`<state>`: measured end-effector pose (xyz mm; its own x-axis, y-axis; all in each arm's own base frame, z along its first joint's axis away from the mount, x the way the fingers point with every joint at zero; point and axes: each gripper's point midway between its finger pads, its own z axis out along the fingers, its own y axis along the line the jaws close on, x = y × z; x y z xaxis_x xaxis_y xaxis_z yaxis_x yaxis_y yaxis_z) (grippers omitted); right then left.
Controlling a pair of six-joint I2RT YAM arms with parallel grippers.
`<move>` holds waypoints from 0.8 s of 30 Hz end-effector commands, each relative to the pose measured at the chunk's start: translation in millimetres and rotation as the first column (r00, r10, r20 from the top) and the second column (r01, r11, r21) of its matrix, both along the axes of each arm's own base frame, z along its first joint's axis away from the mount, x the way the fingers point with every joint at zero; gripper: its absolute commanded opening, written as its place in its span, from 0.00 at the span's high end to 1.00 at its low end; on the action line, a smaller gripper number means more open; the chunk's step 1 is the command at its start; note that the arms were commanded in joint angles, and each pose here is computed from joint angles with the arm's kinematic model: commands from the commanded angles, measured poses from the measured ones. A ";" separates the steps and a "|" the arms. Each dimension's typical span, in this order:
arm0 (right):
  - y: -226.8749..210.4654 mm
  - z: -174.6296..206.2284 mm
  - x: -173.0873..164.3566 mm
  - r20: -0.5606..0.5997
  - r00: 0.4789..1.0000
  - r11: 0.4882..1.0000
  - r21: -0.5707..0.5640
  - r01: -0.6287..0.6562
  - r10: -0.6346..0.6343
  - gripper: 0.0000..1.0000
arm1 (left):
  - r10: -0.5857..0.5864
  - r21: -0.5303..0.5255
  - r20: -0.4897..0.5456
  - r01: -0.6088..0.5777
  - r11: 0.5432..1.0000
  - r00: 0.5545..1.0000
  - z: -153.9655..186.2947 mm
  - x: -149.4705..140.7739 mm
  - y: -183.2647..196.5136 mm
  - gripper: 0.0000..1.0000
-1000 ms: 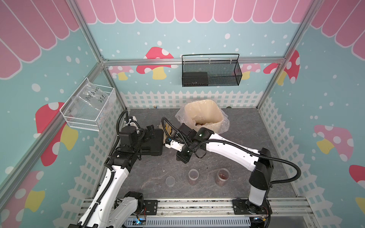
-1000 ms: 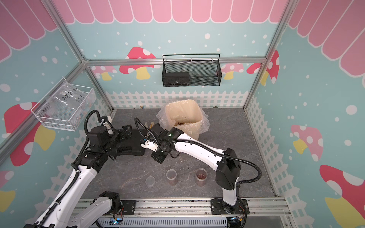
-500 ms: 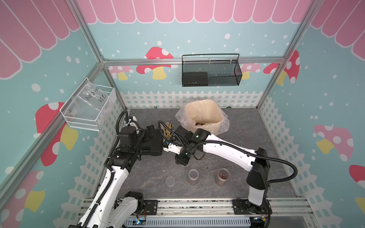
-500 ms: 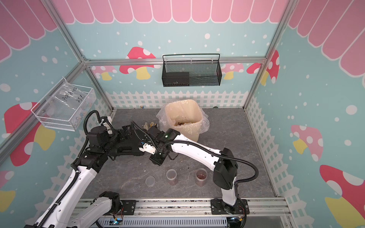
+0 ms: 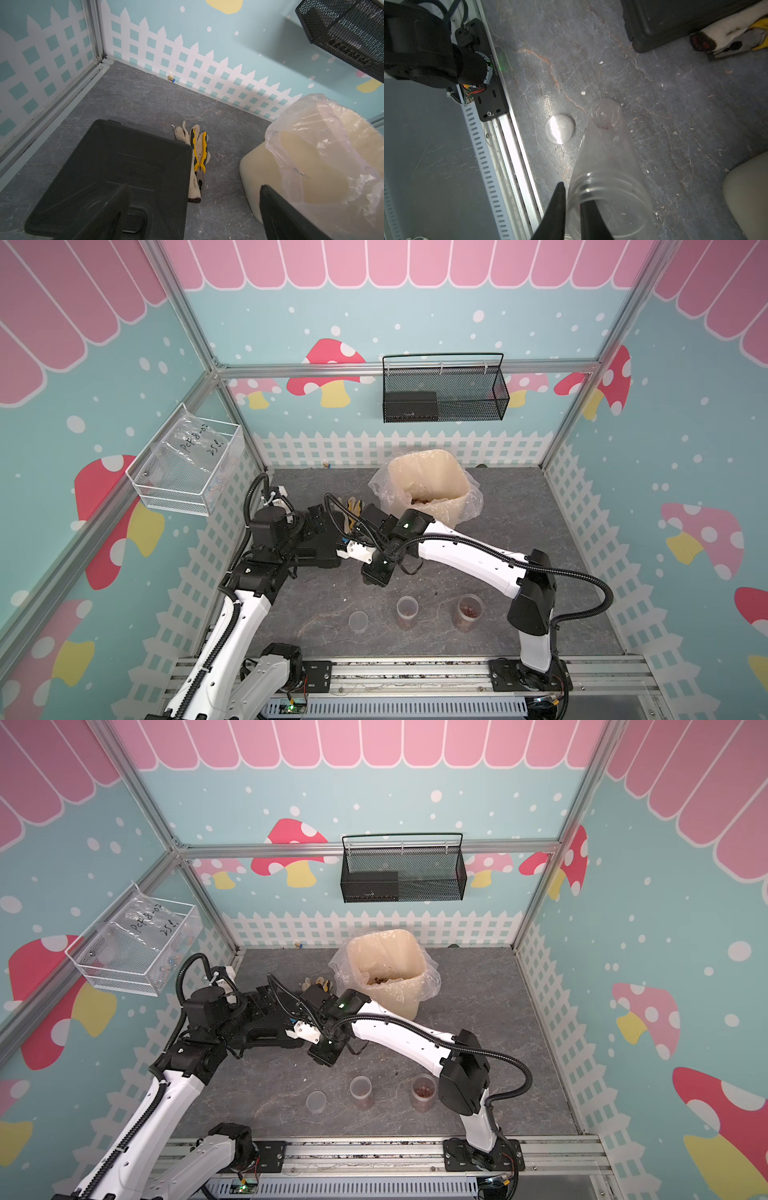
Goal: Empty the moldy dried flower tea in the jars
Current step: Place the jar at the center of the board.
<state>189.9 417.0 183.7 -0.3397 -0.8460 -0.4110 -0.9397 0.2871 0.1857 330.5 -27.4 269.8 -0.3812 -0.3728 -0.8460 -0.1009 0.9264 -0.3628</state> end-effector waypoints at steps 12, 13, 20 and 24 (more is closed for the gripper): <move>20.7 -6.8 0.4 0.005 0.998 0.998 0.008 -0.062 0.062 0.83 | -0.001 -0.016 0.000 0.001 1.000 1.000 -2.9 -2.7 0.4 0.00; 21.4 -6.1 0.8 0.009 0.998 0.998 0.012 -0.063 0.063 0.83 | -0.001 -0.015 0.002 0.001 1.000 1.000 -2.2 -2.8 0.3 0.01; 30.5 10.0 6.4 0.048 0.997 0.995 0.067 -0.070 0.066 0.80 | 0.003 -0.014 0.001 -0.003 1.000 1.000 -2.6 -3.3 1.5 0.01; 34.2 15.3 7.8 0.063 0.995 0.993 0.086 -0.079 0.074 0.78 | 0.007 -0.013 0.002 -0.007 1.000 1.000 -2.3 -3.3 2.3 0.01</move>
<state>202.8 442.7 189.2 -0.2976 -0.8322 -0.4678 -0.9546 0.2512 0.1603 330.2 -27.7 269.2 -0.3830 -0.3733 -0.8450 -0.0988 0.9260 -0.3644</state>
